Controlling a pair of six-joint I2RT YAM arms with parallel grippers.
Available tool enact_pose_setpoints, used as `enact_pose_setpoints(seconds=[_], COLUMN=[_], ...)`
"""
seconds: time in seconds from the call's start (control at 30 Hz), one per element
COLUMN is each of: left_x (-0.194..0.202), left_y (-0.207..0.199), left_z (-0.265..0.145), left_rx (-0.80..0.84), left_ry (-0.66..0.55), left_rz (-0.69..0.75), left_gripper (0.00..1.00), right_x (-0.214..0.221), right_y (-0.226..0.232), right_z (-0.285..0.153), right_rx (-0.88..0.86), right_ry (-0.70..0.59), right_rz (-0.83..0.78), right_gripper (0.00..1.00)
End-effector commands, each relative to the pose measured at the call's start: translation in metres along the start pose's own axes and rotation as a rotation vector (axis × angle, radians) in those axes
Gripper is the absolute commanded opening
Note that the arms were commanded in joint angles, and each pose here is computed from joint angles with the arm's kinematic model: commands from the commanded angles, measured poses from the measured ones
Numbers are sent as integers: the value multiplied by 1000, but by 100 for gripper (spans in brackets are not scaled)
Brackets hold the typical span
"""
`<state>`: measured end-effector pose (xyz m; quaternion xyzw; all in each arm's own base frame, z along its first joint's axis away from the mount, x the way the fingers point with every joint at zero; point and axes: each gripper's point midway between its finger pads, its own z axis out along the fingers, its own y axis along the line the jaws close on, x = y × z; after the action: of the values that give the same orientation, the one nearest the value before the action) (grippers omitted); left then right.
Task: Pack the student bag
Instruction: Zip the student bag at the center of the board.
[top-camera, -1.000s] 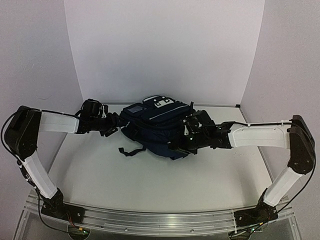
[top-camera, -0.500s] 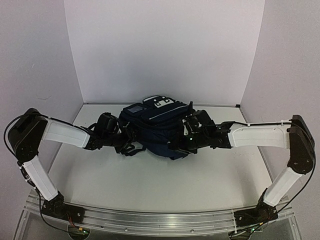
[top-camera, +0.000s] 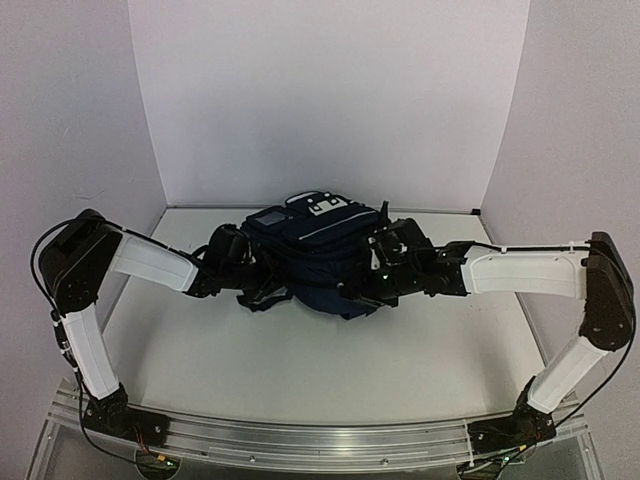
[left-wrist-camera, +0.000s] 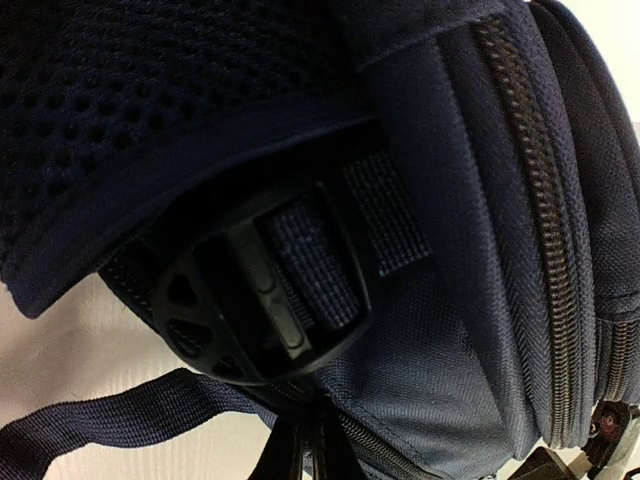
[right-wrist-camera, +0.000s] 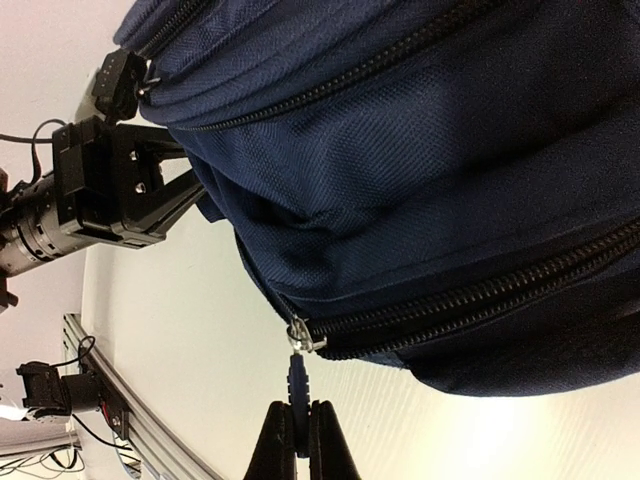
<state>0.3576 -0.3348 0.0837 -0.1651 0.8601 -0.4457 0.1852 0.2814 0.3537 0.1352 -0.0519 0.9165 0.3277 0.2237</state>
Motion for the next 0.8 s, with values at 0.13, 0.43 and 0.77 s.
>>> enact_pose_setpoints(seconds=[0.13,0.43,0.77], left_x=[-19,-52,-89], left_y=[22,68,82], left_z=[-30,-91,-127], left_rx=[-38,-92,-132], left_ry=[-82,-126,-141], left_rz=[1,7,101], left_gripper=[0,0,0], right_x=[-19,-20,-47], right_y=[-20,-54,-104], right_z=[-35,-29,-28], right_rx=[84,68,180], right_ry=[-21,66,2], right_rz=[60,98,117], right_gripper=[0,0,0])
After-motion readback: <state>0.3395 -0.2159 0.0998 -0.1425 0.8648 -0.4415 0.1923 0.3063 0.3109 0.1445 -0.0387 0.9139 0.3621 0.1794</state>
